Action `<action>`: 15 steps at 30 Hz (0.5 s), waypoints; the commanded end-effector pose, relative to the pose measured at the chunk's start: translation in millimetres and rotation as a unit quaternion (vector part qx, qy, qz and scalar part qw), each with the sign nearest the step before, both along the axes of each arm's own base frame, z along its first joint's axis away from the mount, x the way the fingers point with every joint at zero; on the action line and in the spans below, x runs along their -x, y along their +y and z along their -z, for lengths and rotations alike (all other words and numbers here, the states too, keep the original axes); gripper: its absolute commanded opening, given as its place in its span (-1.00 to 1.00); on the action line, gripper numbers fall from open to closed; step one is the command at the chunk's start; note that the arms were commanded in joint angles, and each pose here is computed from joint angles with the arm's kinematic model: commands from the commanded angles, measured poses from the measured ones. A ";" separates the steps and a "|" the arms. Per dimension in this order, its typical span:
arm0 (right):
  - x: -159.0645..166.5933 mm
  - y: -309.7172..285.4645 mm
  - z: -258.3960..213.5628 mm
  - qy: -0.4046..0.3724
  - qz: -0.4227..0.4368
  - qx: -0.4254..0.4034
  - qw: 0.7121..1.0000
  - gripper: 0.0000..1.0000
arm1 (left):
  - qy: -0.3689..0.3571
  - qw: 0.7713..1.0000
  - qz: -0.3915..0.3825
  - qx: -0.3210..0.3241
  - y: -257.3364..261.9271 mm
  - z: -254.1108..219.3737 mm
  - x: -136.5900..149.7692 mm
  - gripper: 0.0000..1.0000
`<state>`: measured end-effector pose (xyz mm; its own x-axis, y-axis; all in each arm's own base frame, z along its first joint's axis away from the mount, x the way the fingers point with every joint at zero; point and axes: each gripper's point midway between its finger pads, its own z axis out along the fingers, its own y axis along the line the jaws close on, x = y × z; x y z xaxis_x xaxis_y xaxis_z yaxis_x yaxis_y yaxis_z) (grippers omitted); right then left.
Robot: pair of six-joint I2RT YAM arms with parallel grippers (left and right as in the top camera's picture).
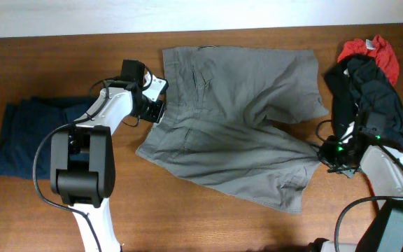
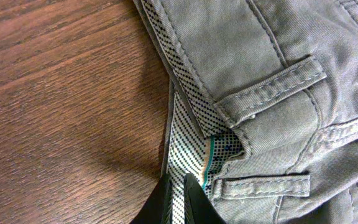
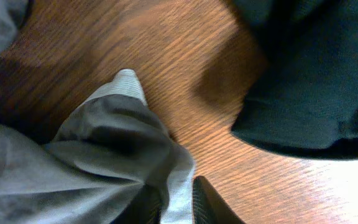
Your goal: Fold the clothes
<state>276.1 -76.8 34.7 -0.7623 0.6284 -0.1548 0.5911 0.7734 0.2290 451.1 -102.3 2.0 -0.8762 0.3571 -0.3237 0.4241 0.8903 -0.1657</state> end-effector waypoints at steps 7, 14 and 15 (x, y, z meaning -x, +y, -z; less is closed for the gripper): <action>-3.1 8.9 -9.8 -0.023 -0.046 -0.031 0.998 -0.13 | 0.007 1.000 0.001 0.007 -1.5 -44.2 -12.2 -0.59; -0.9 8.0 -9.6 -0.020 -0.051 -0.031 0.998 0.01 | 0.017 0.994 0.051 0.094 -47.5 -73.8 0.1 -0.46; 0.1 8.4 -9.3 -0.018 -0.052 -0.031 0.998 0.12 | 0.019 0.994 0.065 0.090 -52.4 -68.0 4.2 -0.45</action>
